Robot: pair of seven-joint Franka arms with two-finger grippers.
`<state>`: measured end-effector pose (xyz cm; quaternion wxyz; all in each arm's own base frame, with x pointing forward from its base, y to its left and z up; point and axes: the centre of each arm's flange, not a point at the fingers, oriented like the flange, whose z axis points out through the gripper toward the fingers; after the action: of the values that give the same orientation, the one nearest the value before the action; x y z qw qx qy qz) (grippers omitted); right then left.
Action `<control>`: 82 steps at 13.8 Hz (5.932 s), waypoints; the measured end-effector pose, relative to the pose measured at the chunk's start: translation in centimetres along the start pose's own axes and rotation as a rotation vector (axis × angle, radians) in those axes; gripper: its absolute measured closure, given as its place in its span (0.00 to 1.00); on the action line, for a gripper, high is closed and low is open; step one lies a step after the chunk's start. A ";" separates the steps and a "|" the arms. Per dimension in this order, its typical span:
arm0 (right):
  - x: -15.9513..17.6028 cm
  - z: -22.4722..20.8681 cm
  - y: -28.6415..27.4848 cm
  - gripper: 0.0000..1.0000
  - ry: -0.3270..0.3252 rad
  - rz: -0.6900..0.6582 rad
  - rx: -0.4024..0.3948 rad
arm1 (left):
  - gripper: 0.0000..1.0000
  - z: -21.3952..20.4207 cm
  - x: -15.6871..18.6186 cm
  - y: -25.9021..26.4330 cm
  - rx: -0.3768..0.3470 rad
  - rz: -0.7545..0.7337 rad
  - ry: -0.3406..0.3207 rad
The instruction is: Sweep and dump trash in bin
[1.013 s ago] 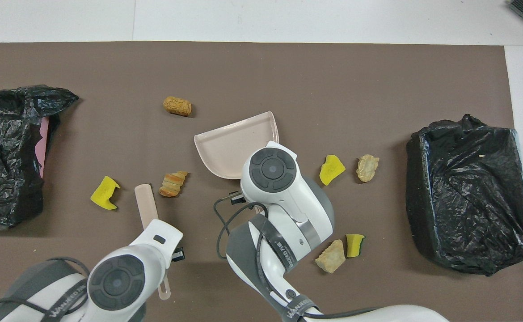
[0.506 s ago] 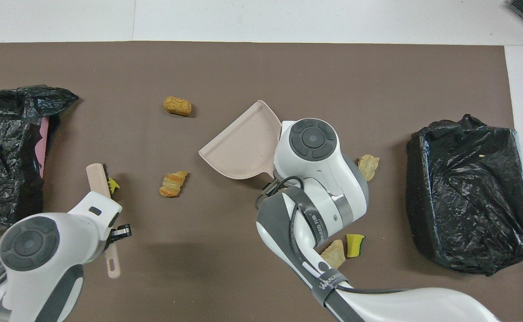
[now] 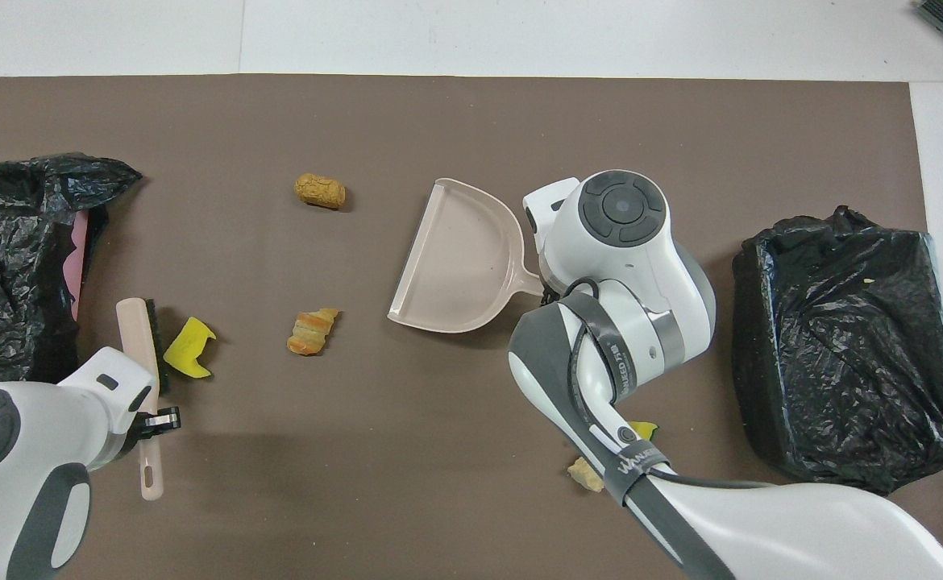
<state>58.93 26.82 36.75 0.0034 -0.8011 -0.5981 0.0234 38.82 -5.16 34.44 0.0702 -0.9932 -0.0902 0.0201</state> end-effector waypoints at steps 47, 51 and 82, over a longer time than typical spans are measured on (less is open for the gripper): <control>2.7 1.3 -3.1 0.68 -0.032 -0.241 0.010 | 0.74 -2.2 22.0 15.3 -0.017 0.958 0.036; 2.7 1.3 -3.1 0.68 -0.032 -0.241 0.010 | 0.74 -2.4 17.7 16.3 0.006 1.083 -0.029; -27.3 -14.6 1.1 0.68 0.044 -0.242 0.091 | 0.74 -1.9 -11.3 25.1 -0.117 0.173 -0.152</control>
<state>52.82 0.70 52.24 0.0554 -0.7224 -0.6885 0.0323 32.26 -31.88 33.06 0.0031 -0.9953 -0.0104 0.0962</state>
